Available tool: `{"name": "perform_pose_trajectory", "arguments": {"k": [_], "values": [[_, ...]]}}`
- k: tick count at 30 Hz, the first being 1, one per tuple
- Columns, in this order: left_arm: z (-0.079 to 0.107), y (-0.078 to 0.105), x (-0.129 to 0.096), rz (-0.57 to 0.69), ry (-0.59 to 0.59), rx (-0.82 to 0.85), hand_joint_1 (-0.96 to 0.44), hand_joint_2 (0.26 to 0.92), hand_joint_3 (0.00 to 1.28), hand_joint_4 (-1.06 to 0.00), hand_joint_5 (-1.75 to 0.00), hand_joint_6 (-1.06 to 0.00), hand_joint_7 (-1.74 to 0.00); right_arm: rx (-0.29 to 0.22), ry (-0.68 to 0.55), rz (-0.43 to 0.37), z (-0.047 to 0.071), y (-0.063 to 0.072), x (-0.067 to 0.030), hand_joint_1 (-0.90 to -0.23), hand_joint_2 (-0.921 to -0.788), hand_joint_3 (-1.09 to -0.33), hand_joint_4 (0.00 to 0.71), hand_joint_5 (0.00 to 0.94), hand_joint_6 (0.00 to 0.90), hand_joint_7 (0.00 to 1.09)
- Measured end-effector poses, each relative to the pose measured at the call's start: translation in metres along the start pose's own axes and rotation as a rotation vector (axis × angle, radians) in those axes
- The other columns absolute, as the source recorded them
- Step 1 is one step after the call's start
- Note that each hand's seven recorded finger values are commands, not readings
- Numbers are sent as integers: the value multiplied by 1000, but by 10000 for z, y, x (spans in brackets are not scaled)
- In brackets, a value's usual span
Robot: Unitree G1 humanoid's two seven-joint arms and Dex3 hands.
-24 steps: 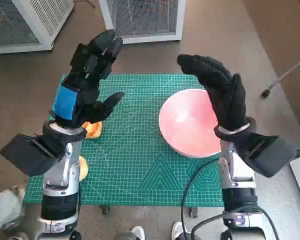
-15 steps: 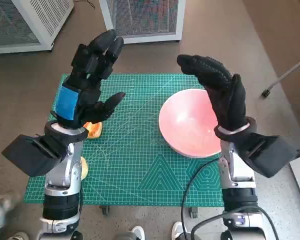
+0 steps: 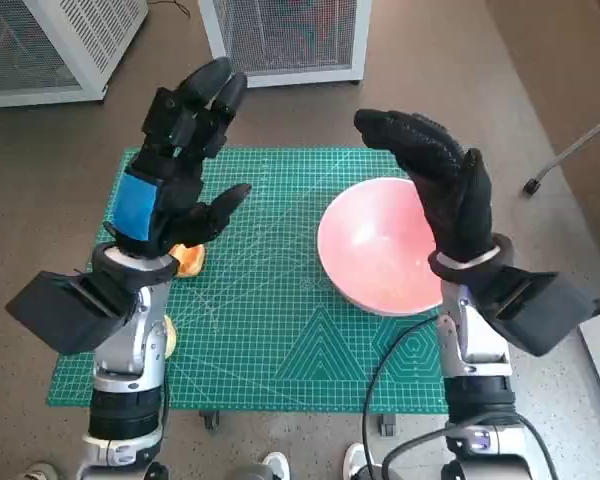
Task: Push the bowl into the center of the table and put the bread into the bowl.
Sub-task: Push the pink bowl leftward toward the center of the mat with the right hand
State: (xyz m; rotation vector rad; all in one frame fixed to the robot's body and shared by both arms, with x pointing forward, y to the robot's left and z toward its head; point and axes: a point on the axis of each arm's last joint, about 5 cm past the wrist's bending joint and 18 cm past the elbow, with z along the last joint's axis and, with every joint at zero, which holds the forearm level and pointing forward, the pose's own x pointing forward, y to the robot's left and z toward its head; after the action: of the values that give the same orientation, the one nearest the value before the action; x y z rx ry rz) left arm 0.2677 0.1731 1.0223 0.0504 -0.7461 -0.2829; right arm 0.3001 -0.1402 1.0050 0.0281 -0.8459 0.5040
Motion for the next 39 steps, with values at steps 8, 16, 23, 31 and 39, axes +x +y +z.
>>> {"name": "perform_pose_trajectory", "arguments": {"k": [8,16,23,31,39], "values": [[-2,-8,1,0,0,-4,-502,921,293,-273,-1,-83,-583,1,-3,-1,5,-4,0,-634,-921,-670,224,0,307,50],[-7,-22,1,-3,0,-8,-504,921,294,-274,-1,-82,-583,6,-14,-25,30,-97,-33,-648,-921,-689,210,0,296,45],[-15,-22,-17,0,7,-8,-503,921,301,-274,-1,-81,-583,-17,7,-109,33,-271,-136,-639,-921,-679,206,0,299,50],[-25,-22,-43,7,16,-5,-504,921,317,-274,-1,-81,-581,-50,57,-225,-30,-440,-318,-630,-921,-653,211,3,310,55],[-30,-20,-54,13,20,-6,-513,921,320,-275,-1,-86,-581,-100,122,-329,-90,-609,-513,-626,-921,-652,217,4,300,48]]}}
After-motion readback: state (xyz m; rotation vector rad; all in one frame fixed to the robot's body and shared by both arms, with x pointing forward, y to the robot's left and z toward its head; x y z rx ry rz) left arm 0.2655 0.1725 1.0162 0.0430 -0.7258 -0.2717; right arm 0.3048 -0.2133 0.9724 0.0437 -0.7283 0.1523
